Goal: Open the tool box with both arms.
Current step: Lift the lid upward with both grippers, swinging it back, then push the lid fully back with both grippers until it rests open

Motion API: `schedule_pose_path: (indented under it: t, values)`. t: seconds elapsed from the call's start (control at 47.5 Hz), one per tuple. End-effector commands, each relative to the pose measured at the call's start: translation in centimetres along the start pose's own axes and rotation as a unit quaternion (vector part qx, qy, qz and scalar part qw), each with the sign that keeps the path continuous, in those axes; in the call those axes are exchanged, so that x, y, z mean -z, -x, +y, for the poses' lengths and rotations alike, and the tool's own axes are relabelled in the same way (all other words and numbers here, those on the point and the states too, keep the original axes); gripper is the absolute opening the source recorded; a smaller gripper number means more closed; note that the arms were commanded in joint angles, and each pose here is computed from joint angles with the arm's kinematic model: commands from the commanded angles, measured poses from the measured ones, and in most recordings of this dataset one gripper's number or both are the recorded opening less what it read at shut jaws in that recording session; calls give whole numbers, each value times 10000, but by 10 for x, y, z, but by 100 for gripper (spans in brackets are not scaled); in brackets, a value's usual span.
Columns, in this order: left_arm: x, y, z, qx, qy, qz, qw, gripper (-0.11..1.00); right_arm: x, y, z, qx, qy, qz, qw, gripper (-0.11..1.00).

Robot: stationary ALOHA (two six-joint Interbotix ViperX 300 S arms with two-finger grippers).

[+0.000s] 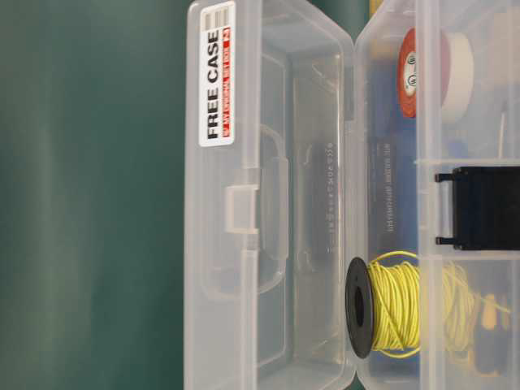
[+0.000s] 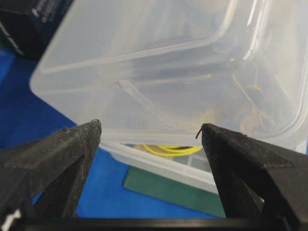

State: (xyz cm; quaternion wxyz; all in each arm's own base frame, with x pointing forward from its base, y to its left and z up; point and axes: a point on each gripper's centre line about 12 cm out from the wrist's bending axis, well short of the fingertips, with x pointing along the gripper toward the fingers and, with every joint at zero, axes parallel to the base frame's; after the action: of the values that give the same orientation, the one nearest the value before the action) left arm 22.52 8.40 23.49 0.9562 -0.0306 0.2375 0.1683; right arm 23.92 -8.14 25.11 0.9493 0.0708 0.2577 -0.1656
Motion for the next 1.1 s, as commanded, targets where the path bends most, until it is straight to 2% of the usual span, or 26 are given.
schedule_pose_path:
  t: [0.0,0.779,1.074]
  values:
    - [-36,5,1,-13,34,-613,9981,83,-30,4,1,-30,-68,-543,9985,77]
    - [-46,-1,33,-598,243,-987,9930,83,-43,2,-30,466,-324,-1003,9933,77]
    - [-49,-4,49,-873,340,-1085,9897,83,-45,-6,-43,666,-420,-992,9920,77]
